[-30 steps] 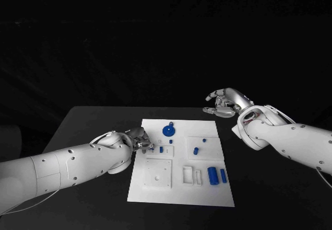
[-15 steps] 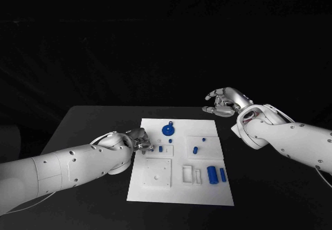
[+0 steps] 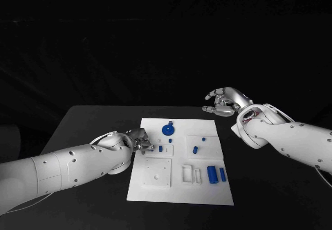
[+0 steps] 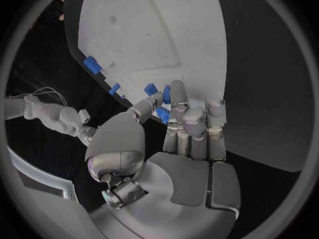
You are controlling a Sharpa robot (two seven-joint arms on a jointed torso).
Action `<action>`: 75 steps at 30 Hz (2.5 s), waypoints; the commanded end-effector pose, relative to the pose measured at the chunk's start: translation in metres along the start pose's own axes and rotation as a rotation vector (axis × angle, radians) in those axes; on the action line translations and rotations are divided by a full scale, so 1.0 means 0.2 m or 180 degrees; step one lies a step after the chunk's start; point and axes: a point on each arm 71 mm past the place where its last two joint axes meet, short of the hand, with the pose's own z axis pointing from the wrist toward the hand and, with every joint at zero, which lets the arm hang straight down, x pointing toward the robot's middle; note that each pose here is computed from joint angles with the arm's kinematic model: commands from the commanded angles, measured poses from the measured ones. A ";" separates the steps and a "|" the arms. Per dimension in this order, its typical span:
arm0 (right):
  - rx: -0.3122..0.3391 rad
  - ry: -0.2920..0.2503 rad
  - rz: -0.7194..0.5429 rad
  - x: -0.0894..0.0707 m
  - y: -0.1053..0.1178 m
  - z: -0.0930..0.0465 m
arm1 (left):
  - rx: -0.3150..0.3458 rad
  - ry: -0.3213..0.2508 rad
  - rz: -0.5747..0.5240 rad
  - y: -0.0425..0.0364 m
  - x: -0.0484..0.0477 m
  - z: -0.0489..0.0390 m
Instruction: Assemble the parts on the task board
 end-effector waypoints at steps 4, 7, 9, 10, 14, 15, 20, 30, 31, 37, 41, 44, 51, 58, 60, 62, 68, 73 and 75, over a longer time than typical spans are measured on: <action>-0.0026 0.0033 -0.0006 0.00 0.00 0.00 | -0.0014 0.0089 0.0067 0.005 0.016 -0.004; -0.0028 0.0034 -0.0006 0.00 0.00 0.00 | -0.0021 0.0095 0.0076 0.009 0.017 -0.004; -0.0029 0.0034 -0.0005 0.00 0.00 0.00 | -0.0025 0.0101 0.0078 0.010 0.018 -0.004; -0.0029 0.0034 -0.0005 0.00 0.00 0.00 | -0.0029 0.0109 0.0081 0.011 0.019 -0.004; -0.0029 0.0034 -0.0006 0.00 0.00 0.00 | -0.0038 0.0114 0.0084 0.015 0.019 -0.004; -0.0029 0.0034 -0.0006 0.00 0.00 0.00 | -0.0042 0.0118 0.0086 0.016 0.019 -0.003; -0.0029 0.0034 -0.0005 0.00 0.00 0.00 | -0.0045 0.0149 0.0079 0.016 0.022 -0.002; -0.0031 0.0034 -0.0004 0.00 0.00 0.00 | -0.0039 0.0235 0.0100 0.008 0.033 0.001; -0.0031 0.0034 -0.0004 0.00 0.00 0.00 | -0.0039 0.0237 0.0101 0.008 0.033 0.002; -0.0032 0.0034 -0.0004 0.00 0.00 0.00 | -0.0049 0.0266 0.0108 0.011 0.035 0.004; -0.0031 0.0035 -0.0004 0.00 0.00 0.00 | -0.0057 0.0266 0.0102 0.014 0.034 0.005; -0.0028 0.0042 -0.0004 0.00 0.00 0.00 | -0.0064 0.0259 0.0098 0.015 0.034 0.006; -0.0028 0.0040 -0.0004 0.00 0.00 0.00 | -0.0077 0.0254 0.0097 0.019 0.032 0.008; -0.0029 0.0039 -0.0005 0.00 0.00 0.00 | -0.0082 0.0246 0.0096 0.019 0.030 0.009; -0.0028 0.0039 -0.0005 0.00 0.00 0.00 | -0.0082 0.0242 0.0091 0.019 0.030 0.010; -0.0028 0.0039 -0.0005 0.00 0.00 0.00 | -0.0083 0.0239 0.0087 0.019 0.030 0.010; -0.0028 0.0038 -0.0006 0.00 0.00 0.00 | -0.0098 0.0223 0.0081 0.026 0.026 0.011; -0.0028 0.0037 -0.0006 0.00 0.00 0.00 | -0.0124 0.0197 0.0075 0.035 0.021 0.013; -0.0028 0.0036 -0.0007 0.00 0.00 0.00 | -0.0139 0.0166 0.0047 0.040 0.016 0.015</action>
